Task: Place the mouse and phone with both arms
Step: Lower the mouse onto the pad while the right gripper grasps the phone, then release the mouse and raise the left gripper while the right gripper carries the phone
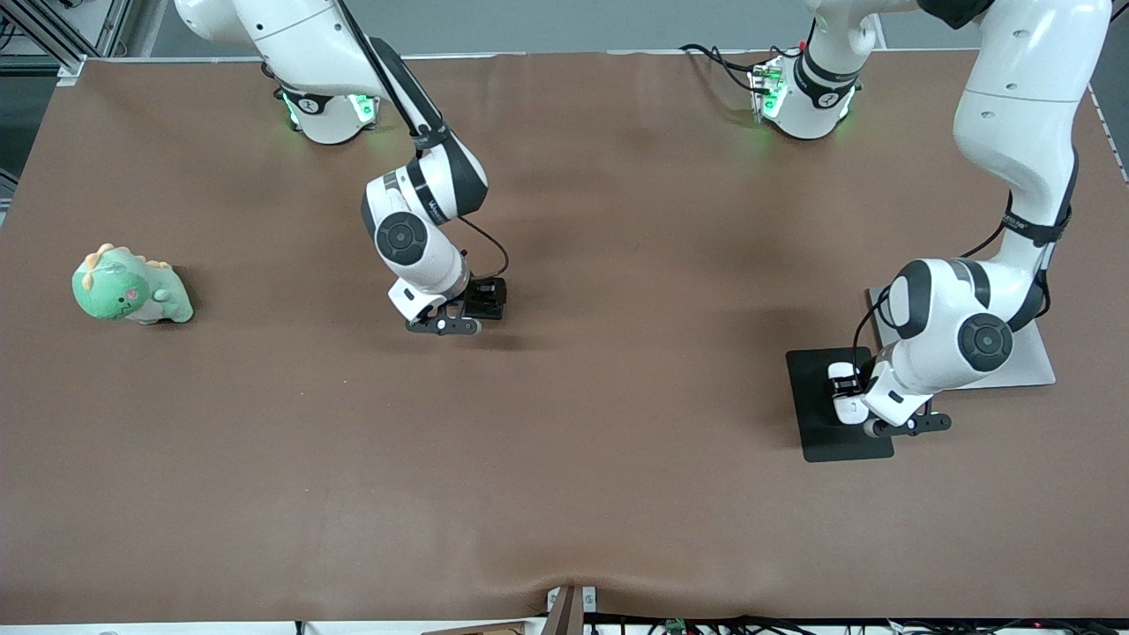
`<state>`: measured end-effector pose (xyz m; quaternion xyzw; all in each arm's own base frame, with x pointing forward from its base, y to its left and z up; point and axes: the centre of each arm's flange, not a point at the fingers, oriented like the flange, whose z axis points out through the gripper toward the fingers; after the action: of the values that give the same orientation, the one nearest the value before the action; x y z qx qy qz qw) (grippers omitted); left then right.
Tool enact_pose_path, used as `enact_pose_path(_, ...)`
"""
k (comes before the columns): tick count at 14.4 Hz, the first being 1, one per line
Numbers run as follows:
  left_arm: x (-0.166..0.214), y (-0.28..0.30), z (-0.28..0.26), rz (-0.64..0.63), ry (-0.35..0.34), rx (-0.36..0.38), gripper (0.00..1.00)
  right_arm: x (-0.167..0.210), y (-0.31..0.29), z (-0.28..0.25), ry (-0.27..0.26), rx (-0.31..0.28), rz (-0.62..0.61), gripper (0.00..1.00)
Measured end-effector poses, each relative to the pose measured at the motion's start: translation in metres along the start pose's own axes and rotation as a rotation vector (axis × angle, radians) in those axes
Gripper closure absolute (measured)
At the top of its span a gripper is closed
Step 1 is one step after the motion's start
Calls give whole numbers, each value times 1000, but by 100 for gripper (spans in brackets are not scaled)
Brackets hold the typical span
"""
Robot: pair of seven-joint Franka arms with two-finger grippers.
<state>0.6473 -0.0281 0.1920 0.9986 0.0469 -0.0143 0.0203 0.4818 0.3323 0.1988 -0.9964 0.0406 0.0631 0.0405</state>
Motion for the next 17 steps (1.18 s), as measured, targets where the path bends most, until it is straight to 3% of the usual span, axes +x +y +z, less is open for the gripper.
enact_pose_path(3, 1, 0, 11, -1, 2, -3, 38, -1, -2, 1, 13, 5, 8, 0)
enact_pose_path(8, 3, 0, 13, -1, 9, -5, 0, -6, -7, 21, 18, -5, 40, 0)
enact_pose_path(11, 6, 3, -10, 2, 11, -3, 0, -9, -10, 28, 24, -7, 41, 0)
enact_pose_path(14, 4, 6, -86, 8, -1, 13, 0, -8, -10, 29, 28, -6, 53, 0)
enact_pose_path(16, -7, 8, -150, 12, 3, 26, 0, -8, -11, 28, 30, -4, 73, 19)
enact_pose_path(17, -15, 11, -179, 17, 3, 32, 0, -8, -11, 27, 31, -2, 88, 20)
